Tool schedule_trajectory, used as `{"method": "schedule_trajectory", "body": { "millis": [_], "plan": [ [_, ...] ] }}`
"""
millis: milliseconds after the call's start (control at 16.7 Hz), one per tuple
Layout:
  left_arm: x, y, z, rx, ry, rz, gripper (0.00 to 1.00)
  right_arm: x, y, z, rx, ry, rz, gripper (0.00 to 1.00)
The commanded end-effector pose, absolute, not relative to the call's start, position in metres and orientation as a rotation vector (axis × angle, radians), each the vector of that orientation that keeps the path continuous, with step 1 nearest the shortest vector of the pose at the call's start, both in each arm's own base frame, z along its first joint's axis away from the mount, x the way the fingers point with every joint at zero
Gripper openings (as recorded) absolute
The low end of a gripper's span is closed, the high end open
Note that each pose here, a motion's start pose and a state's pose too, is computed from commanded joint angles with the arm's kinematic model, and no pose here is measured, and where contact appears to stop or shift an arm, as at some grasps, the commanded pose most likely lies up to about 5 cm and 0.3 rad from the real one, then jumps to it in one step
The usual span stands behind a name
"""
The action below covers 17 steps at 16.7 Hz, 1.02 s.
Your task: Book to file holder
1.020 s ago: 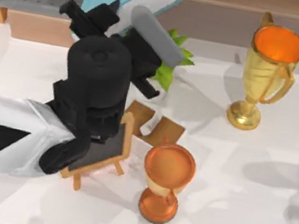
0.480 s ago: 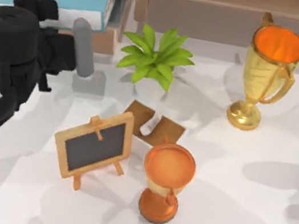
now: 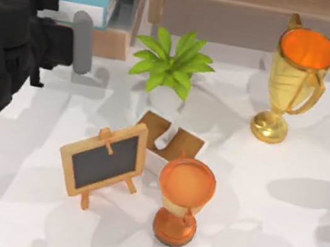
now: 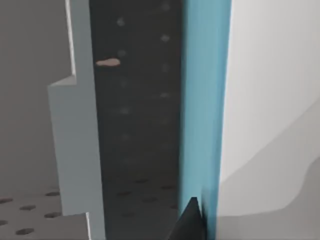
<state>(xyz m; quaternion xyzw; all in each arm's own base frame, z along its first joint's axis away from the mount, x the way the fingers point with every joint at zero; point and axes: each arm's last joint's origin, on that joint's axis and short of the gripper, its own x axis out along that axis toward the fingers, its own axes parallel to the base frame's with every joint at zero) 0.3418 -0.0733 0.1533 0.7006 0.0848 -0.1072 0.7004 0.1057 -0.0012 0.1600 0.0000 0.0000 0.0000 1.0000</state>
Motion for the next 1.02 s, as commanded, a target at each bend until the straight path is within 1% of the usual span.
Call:
{"method": "schedule_trajectory", "body": {
  "millis": [180, 540, 780, 1020],
  "plan": [
    [0.344, -0.073, 0.155, 1.56, 0.185, -0.231, 0.0, 0.106, -0.001, 0.16, 0.0, 0.0, 0.0, 1.0],
    [0.37, -0.074, 0.149, 1.56, 0.188, -0.236, 0.0, 0.106, -0.001, 0.16, 0.0, 0.0, 0.0, 1.0],
    [0.371, -0.074, 0.148, 1.56, 0.189, -0.239, 0.0, 0.106, -0.001, 0.16, 0.0, 0.0, 0.0, 1.0],
    [0.371, -0.074, 0.148, 1.56, 0.189, -0.239, 0.3, 0.106, -0.001, 0.16, 0.0, 0.0, 0.0, 1.0]
  ]
}}
